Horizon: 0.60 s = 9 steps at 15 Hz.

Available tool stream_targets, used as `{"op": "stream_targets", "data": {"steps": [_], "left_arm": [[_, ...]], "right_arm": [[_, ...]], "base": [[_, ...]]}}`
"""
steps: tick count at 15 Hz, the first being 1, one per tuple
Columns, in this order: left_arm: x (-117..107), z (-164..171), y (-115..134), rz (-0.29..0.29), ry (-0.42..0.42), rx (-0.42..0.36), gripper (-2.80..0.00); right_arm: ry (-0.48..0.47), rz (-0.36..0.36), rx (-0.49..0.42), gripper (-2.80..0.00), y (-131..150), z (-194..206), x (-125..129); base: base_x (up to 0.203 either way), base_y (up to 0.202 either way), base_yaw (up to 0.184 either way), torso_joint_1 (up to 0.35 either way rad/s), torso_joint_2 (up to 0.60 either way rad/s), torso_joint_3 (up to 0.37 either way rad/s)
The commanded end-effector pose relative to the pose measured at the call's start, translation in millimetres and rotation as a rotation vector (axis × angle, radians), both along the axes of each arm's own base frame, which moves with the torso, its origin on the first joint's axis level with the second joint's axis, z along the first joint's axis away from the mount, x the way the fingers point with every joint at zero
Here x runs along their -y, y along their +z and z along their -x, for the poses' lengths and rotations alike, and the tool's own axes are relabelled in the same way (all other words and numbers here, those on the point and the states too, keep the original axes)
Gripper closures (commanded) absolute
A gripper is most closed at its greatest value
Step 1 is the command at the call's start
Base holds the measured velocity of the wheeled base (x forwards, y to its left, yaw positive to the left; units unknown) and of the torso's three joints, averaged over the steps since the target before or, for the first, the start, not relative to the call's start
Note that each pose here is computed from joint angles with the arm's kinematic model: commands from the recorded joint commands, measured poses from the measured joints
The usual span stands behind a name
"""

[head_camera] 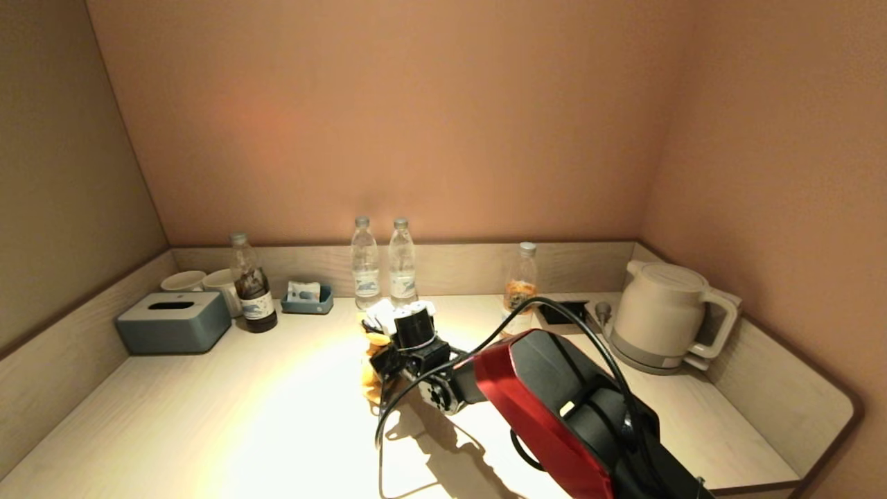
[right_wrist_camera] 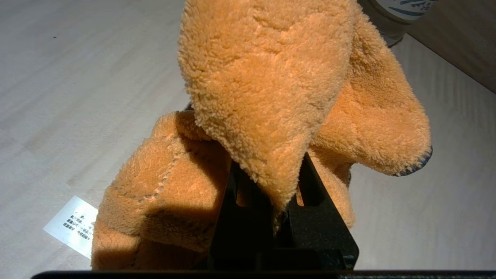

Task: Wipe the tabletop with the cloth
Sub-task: Sweep the stains on the table

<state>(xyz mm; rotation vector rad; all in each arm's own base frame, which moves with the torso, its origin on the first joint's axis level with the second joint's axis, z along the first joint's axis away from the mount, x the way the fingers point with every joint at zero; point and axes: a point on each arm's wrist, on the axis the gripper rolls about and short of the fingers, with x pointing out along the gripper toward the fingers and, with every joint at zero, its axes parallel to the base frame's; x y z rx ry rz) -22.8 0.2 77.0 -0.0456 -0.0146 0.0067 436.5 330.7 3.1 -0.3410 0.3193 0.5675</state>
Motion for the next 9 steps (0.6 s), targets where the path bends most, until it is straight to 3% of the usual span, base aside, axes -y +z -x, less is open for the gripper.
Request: {"op": "stream_targets", "data": {"steps": [1,5,7,9], "left_arm": [[0,0,0,0.000,0.001,-0.001,0.00],[0,0,0,0.000,0.001,0.001,0.00],[0,0,0,0.000,0.001,0.001,0.00],[0,0,0,0.000,0.001,0.001,0.00]], "right_arm": [[-0.082,-0.004,-0.042,0.00,4,-15,27],[-0.224,-0.083,-0.254,0.00,23,-8,41],[-0.300,-0.091,-0.399,0.00,29,3,48],[-0.344,-0.070,-0.485,0.00,36,13,55]], "base": [[0.000,0.000,0.000,0.000,0.00,0.000],[0.000,0.000,0.000,0.000,0.00,0.000],[0.000,0.000,0.000,0.000,0.00,0.000],[0.000,0.000,0.000,0.000,0.00,0.000]]}}
